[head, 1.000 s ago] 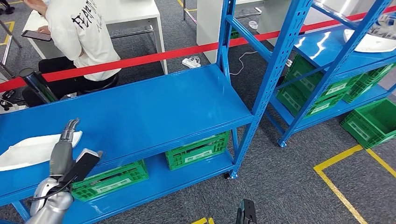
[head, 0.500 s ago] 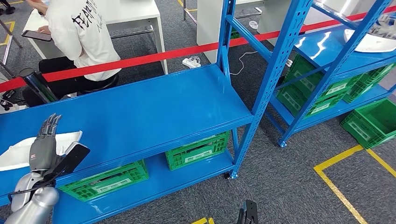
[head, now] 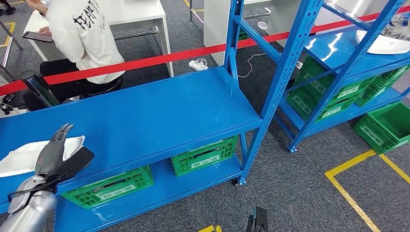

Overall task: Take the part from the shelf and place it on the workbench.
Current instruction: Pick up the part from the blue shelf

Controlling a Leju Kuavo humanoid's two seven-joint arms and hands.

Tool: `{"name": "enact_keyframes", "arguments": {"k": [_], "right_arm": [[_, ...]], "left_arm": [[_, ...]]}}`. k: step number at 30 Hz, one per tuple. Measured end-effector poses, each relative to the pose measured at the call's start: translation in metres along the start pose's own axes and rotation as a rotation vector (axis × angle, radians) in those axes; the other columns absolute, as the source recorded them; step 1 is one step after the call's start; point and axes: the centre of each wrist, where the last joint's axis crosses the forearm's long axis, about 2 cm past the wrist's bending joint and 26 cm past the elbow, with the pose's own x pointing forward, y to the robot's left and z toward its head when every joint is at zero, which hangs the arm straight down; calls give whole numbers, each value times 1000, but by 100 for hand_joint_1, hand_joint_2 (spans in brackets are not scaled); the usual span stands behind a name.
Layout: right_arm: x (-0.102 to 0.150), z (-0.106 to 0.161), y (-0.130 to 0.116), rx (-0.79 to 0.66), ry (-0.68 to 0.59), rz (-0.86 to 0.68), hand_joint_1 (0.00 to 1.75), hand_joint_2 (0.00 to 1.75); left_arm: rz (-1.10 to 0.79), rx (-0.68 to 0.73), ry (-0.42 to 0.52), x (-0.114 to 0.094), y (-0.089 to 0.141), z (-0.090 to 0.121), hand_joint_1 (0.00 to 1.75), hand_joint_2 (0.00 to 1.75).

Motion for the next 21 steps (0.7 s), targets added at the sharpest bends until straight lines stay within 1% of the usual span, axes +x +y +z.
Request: {"name": "enact_keyframes", "arguments": {"k": [9, 14, 21], "right_arm": [[0, 0, 0, -1, -9, 4, 0, 0], [0, 0, 0, -6, -11, 7, 0, 0], [0, 0, 0, -2, -20, 10, 0, 0]], "left_arm": [[-103, 26, 66, -4, 0, 3, 0, 175], [-137, 21, 116, -13, 2, 7, 0, 175], [-147, -26, 197, -28, 5, 15, 0, 175]]}}
